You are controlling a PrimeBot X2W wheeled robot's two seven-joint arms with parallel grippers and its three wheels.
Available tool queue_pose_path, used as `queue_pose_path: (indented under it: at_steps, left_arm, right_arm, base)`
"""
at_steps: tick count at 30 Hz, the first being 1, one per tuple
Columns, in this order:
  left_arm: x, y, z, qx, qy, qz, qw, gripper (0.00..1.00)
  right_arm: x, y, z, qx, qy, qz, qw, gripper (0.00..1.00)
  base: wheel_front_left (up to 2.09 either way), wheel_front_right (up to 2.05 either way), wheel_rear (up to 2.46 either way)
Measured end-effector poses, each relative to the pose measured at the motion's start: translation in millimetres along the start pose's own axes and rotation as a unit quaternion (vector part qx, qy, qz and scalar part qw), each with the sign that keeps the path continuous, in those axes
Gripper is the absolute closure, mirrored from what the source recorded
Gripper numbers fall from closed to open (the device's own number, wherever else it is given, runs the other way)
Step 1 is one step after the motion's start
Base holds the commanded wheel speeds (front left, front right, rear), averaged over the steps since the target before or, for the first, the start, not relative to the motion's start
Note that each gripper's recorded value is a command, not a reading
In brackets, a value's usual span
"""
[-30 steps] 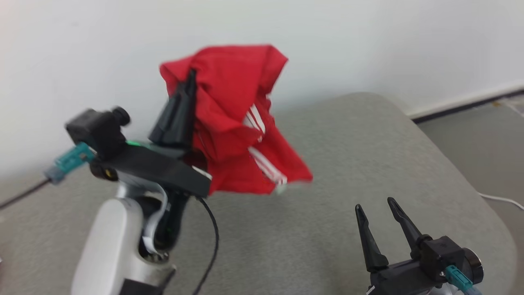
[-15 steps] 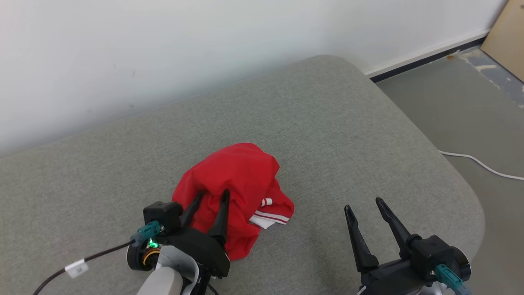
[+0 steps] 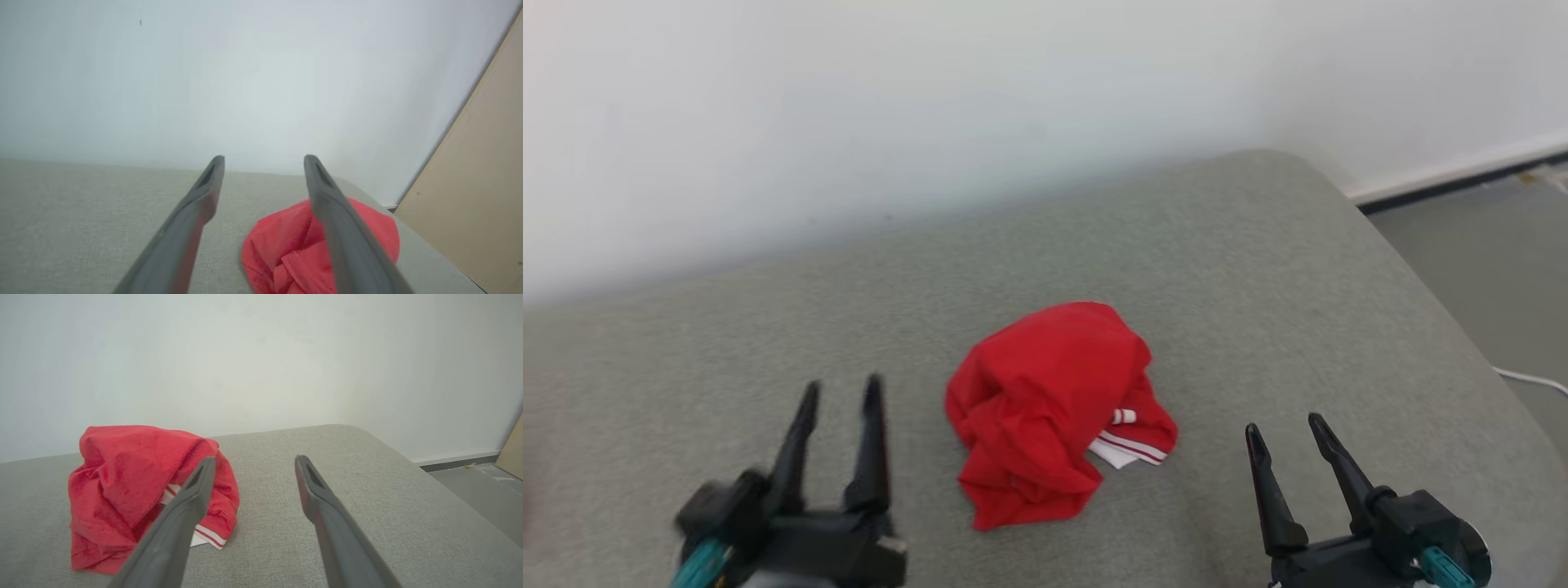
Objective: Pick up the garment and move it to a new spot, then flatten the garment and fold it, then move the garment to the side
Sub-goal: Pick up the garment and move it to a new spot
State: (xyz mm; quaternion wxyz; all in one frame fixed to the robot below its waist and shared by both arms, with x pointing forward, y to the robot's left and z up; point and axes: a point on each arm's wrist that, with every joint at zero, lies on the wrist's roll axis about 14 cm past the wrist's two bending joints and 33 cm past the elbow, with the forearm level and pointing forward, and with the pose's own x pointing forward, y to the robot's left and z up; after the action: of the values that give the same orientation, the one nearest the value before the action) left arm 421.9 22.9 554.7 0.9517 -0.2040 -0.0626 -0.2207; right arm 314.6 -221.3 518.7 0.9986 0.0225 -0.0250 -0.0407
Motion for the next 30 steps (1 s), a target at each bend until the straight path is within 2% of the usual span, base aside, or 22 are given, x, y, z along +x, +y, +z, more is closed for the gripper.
queue_pose_path:
  at_steps: [7,8,15,19,25,30]
  left_arm:
    - [-86.0,57.8,13.8,0.064,-0.004,0.096,0.993,0.00]
    - [-86.0,57.8,13.8,0.064,-0.004,0.096,0.993,0.00]
    - [-159.8,95.5,-0.6,0.127,0.049,0.167,0.977,0.00]
    - [-192.7,111.0,-4.6,0.138,0.066,0.202,0.967,0.00]
    - [-209.0,117.9,8.2,0.142,0.044,0.230,0.962,0.00]
    - [-205.7,116.0,12.7,0.143,0.036,0.227,0.963,0.00]
  right_arm:
    - [6.5,20.0,-2.1,0.016,-0.014,0.039,0.999,0.00]
    - [6.5,20.0,-2.1,0.016,-0.014,0.039,0.999,0.00]
    - [8.0,37.2,-16.8,0.015,0.002,0.072,0.997,0.00]
    - [3.3,48.3,-34.2,0.013,0.033,0.090,0.995,0.00]
    - [1.3,55.1,-37.6,0.010,0.039,0.102,0.994,0.00]
    - [1.8,54.4,-36.1,0.012,0.036,0.099,0.994,0.00]
  base:
    - [0.00,0.00,0.00]
    - [0.00,0.00,0.00]
    - [0.00,0.00,0.00]
    - [0.00,0.00,0.00]
    - [0.00,0.00,0.00]
    - [0.00,0.00,0.00]
